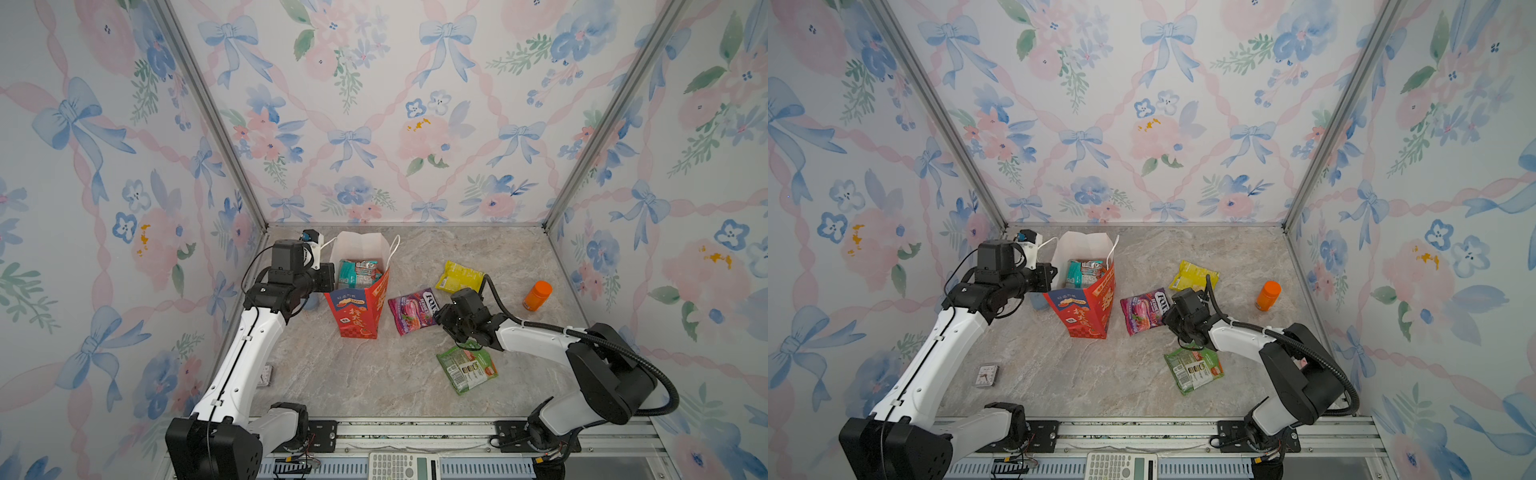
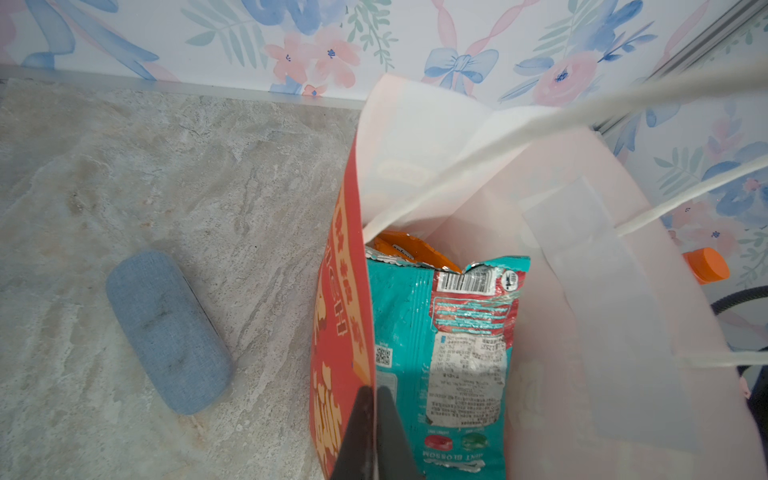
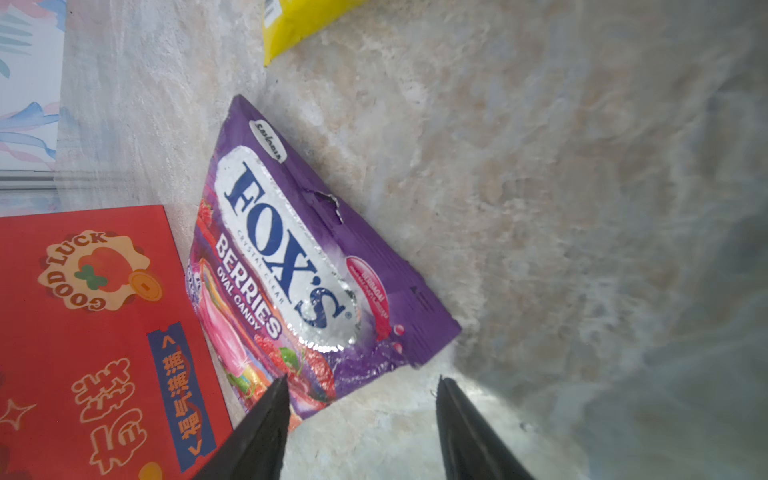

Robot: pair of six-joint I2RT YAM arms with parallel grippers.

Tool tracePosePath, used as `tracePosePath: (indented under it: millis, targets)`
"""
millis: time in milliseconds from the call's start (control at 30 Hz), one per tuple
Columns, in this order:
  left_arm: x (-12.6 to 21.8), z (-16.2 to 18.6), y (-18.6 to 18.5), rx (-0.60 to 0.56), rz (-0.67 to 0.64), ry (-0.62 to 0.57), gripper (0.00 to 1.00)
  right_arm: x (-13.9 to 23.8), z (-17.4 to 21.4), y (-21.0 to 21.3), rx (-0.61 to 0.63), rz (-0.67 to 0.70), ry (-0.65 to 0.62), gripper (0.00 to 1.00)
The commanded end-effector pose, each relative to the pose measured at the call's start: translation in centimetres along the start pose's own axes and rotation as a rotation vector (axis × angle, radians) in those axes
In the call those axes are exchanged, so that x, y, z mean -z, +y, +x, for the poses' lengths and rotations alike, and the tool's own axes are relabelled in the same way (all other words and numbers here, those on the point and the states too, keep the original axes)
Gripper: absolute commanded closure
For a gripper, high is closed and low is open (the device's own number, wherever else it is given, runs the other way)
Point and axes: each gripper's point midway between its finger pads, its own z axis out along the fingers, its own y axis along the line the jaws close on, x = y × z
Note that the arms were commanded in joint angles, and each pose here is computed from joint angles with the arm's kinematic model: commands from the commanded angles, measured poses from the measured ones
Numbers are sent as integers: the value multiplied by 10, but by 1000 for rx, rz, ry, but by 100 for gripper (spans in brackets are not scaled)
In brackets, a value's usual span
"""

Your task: Place the snacks into the paper bag

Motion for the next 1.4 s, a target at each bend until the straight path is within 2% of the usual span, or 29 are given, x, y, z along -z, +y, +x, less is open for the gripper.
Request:
tracePosePath:
  millis: [0,300,467,567,800,1100,1367]
  targets:
    - [5,-11,-7,-22,24,-40,100,-9,4,-1,-25,-16,6,41]
    - [4,-11,-6,-24,17,-39,100,-22,-2,-9,-85,1,-17,42]
    - [5,-11,-6,-26,16,-42,100,-37,-4,-24,-111,56,-28,48]
    - [5,-11,-5,-28,11,-41,100,-41,-7,-29,-118,79,-41,61]
    - [7,-11,-4,-31,8,-47,100,-38,-21,-24,-95,73,-85,100]
    - [7,-10,-4,-28,11,-45,100,19,-56,23,139,52,-221,100]
    - [6,-10,-5,-25,13,-44,100,60,-64,69,359,8,-270,100]
